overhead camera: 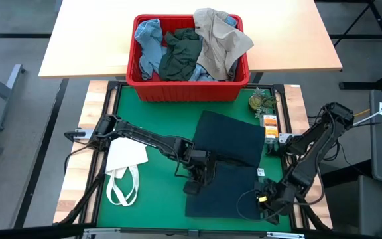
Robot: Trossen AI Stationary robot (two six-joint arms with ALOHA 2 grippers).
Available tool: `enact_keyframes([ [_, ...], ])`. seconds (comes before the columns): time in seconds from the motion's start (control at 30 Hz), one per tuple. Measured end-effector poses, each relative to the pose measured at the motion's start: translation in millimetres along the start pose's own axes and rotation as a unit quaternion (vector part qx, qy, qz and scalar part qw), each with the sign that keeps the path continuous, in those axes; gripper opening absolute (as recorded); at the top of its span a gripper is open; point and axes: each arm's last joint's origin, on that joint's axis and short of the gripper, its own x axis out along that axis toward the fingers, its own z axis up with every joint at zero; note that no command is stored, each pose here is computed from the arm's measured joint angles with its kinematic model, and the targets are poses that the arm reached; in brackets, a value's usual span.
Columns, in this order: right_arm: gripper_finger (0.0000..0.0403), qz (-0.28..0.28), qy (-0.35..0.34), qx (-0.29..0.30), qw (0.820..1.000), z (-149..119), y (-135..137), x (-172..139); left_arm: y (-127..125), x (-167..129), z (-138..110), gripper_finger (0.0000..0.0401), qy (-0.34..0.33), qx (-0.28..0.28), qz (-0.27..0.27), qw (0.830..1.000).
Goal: Fold laundry
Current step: Fold the dark blue pants
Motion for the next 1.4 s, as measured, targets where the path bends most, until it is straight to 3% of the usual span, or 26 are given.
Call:
enact_keyframes([
  [0.13,0.0134,0.046,0.067,0.021,0.997,3.6,2.4,-9.0,1.8,-0.1,0.2,0.0135,-0.002,0.0,0.028,1.0],
  [0.3,0.0127,0.047,-0.015,-0.021,0.999,7.7,-0.3,-26.9,4.8,-0.4,0.0,0.0135,-0.004,0.0,0.078,0.997],
  [0.43,0.0125,-0.028,-0.141,-0.094,0.985,13.1,-10.6,-37.9,9.5,-1.4,1.0,0.0135,-0.01,-0.002,0.114,0.993],
  [0.53,0.0124,-0.111,-0.219,-0.143,0.959,21.7,-18.9,-38.1,14.0,1.8,2.8,0.0135,-0.021,-0.003,0.13,0.991],
  [0.6,0.0124,-0.156,-0.232,-0.172,0.945,28.1,-24.5,-36.8,16.5,5.5,1.0,0.0135,-0.02,-0.005,0.131,0.991],
  [0.73,0.0124,-0.227,-0.208,-0.205,0.929,41.7,-37.5,-32.7,24.3,20.0,-9.6,0.0135,-0.004,-0.009,0.145,0.989],
  [0.83,0.0124,-0.265,-0.17,-0.197,0.928,49.5,-47.4,-25.8,32.5,29.9,-18.5,0.0135,0.004,-0.014,0.168,0.986],
  [0.97,0.0124,-0.288,-0.086,-0.181,0.937,52.9,-56.6,-9.4,43.4,46.9,-42.8,0.0135,0.038,-0.021,0.18,0.983],
  [1.4,0.0124,-0.361,0.054,-0.172,0.915,51.9,-73.5,59.2,53.6,69.9,-73.8,0.0135,0.013,-0.023,0.181,0.983],
])
